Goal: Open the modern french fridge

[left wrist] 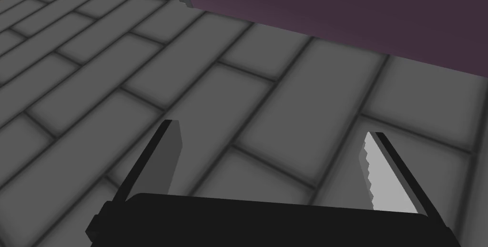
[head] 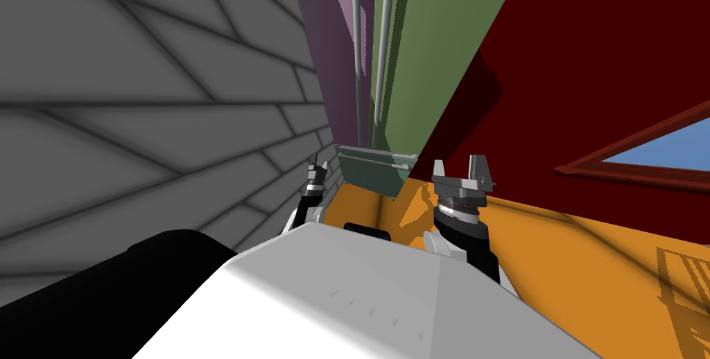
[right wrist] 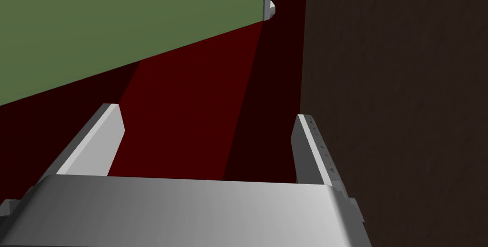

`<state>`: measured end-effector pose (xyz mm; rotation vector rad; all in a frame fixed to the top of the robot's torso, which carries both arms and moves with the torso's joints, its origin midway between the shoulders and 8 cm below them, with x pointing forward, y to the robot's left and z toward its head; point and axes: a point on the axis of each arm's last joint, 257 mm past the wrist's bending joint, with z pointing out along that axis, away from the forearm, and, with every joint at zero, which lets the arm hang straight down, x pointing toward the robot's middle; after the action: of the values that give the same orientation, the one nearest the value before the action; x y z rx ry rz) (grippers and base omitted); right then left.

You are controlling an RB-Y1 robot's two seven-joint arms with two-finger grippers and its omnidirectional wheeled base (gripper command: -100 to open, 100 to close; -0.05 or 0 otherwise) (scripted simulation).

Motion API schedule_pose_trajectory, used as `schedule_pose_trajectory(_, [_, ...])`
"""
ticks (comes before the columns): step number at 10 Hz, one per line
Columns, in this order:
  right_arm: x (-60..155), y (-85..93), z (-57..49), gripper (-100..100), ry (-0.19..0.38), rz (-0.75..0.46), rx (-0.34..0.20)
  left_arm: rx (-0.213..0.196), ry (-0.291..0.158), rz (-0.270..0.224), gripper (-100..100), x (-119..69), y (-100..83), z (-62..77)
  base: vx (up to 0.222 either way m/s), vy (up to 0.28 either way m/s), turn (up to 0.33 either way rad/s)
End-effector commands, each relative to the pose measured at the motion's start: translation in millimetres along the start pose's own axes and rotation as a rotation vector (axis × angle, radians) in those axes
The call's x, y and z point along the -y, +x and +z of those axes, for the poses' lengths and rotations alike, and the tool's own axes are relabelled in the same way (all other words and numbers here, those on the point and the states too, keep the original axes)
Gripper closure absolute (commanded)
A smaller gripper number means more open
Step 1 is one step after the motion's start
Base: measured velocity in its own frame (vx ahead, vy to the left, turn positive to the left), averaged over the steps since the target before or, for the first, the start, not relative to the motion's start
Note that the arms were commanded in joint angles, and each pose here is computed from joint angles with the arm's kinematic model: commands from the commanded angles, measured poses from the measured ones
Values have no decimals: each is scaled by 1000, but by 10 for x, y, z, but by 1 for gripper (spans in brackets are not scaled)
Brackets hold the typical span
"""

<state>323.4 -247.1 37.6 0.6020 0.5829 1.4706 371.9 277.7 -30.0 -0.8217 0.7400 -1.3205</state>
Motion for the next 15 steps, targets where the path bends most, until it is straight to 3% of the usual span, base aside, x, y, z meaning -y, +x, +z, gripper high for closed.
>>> schedule_pose_trajectory(1, [0, 0, 0, 0, 0, 0, 0, 0, 0, 0, 0, 0, 0, 0, 0, 0, 0])
schedule_pose_trajectory(9, [-2, 0, 1, 0, 0, 0, 0, 0, 0, 0, 0, 2, 0, 0, 0, 0, 0])
schedule_pose_trajectory(10, [-2, 0, 1, 0, 0, 0, 0, -26, -7, 14, -100, -41, 29, -3, 28, -1, -13])
schedule_pose_trajectory(13, [1, 0, -1, 0, 0, 0, 0, -77, -31, 42, -100, -187, 86, -17, 63, -11, -28])
schedule_pose_trajectory(15, [1, 0, -1, 0, 0, 0, 0, -110, -62, 59, -100, -385, 124, -36, 153, -31, -52])
